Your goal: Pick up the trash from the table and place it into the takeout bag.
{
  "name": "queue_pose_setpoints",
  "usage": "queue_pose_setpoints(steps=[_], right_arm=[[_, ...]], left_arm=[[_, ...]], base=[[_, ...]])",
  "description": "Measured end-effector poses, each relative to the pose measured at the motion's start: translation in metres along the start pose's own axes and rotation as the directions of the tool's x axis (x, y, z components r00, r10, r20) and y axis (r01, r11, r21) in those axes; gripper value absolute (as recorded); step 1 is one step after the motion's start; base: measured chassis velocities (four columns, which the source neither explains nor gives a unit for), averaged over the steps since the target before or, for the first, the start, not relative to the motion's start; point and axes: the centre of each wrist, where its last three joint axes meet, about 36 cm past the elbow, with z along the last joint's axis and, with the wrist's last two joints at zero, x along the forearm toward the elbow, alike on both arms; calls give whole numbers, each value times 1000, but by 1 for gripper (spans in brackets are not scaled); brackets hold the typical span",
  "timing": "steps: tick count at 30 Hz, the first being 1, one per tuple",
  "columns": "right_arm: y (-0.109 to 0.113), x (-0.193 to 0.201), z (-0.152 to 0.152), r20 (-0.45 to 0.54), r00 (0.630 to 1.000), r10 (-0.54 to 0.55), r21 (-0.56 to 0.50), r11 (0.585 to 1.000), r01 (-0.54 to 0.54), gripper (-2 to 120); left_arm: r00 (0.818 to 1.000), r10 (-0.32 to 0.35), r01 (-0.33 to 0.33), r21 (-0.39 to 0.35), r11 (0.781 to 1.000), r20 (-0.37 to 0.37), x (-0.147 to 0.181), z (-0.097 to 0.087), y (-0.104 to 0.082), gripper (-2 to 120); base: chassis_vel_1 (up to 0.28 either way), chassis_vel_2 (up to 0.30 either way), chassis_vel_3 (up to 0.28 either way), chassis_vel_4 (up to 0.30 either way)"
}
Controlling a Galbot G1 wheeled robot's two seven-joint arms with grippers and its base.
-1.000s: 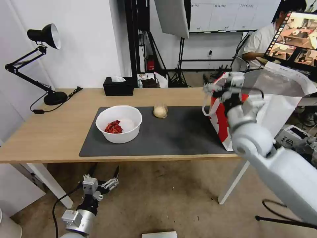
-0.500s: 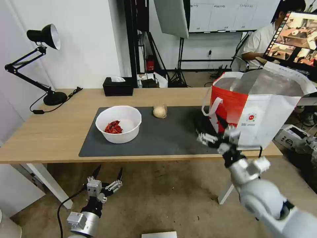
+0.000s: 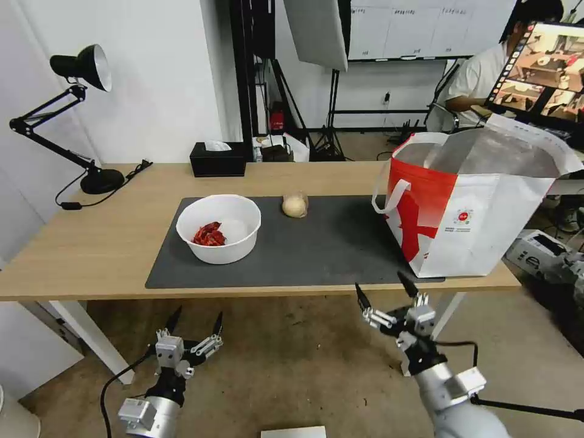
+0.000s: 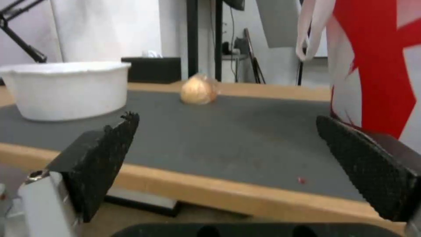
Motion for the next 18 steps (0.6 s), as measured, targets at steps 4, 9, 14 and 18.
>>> queue_pose_setpoints(steps=[4,9,14,18], right_arm=[[0,2,3,-13,1000,-3,2,1000,3,100],[3,6,5,-39,999,0,-8,1000,0,100],[5,8,7,-49,999,7,-16,1000,-7,100],[7,9,8,-56,998,11,-17,1000,-12,100]], left_arm=[[1000,-4,4,-2,1000,-1,1,-1,1,100],[1000,-10,10,-5,1000,1,2,-1,4,100],[1000,-14,14,-5,1000,3,2,-1,5,100],[1000,-15,15,-1,1000,3,3,-1,4,100]], base=[[0,0,0,0],[0,0,0,0],[0,0,0,0],[0,0,0,0]])
